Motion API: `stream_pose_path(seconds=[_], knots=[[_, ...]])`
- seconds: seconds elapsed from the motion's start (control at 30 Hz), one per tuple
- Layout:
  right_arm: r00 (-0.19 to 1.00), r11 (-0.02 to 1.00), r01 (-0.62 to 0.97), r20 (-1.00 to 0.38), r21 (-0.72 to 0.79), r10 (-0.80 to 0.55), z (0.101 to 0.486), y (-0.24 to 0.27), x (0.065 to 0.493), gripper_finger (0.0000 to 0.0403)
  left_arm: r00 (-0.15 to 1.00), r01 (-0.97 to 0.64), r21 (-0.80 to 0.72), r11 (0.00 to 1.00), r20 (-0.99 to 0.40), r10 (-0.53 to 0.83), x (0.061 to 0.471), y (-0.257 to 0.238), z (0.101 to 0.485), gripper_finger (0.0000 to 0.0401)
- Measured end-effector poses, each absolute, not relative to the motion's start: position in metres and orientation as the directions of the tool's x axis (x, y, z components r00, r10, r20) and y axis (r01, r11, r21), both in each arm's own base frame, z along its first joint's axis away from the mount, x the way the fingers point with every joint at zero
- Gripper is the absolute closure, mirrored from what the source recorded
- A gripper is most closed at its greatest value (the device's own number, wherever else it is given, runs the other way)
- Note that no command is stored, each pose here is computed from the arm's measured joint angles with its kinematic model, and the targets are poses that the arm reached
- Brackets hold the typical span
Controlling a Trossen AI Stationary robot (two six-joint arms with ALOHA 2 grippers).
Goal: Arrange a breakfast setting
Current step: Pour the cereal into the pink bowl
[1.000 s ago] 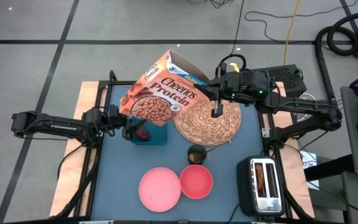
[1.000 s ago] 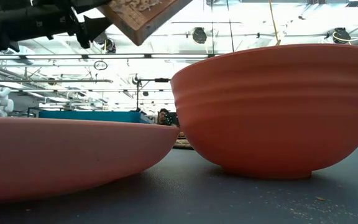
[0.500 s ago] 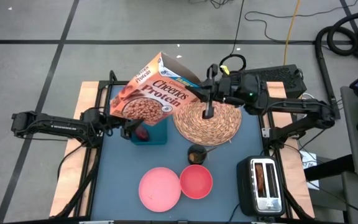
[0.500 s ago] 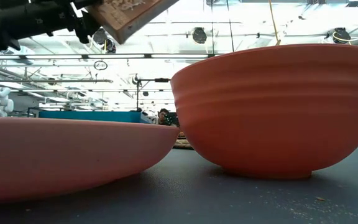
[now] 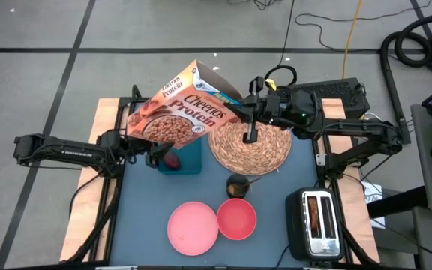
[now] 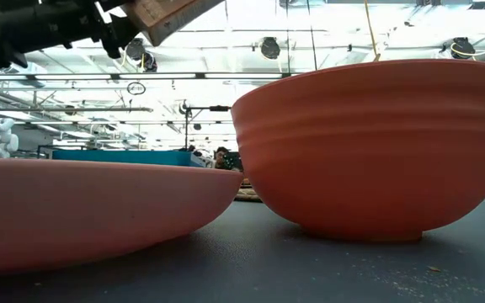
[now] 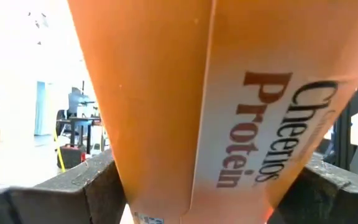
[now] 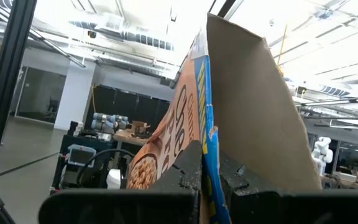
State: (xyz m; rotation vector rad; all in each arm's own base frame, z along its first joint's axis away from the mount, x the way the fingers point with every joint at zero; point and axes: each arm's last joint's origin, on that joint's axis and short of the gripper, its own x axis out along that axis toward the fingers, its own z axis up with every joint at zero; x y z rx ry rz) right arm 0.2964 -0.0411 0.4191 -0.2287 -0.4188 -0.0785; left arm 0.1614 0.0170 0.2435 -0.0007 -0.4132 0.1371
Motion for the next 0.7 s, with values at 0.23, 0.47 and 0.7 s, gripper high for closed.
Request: stream_pose_path(seconds=[0.23, 0.47, 0.7], knots=[[0.911, 0.973, 0.12, 0.412, -0.197, -0.029, 0.4192, -0.0411, 0.2962, 0.0403, 0.887, -0.143, -0.033, 0.989, 0.438, 0.143, 0.1596, 0.0172, 0.2472, 0.0106], [0.915, 0.98, 0.104, 0.402, -0.167, -0.029, 0.4185, -0.0411, 0.2965, 0.0403, 0.889, -0.141, -0.037, 0.989, 0.436, 0.143, 0.1597, 0.0172, 0.247, 0.0162], [0.916, 0.989, 0.086, 0.399, -0.124, -0.03, 0.4182, -0.0412, 0.2966, 0.0392, 0.888, -0.142, -0.036, 0.989, 0.436, 0.143, 0.1597, 0.0172, 0.247, 0.0167]])
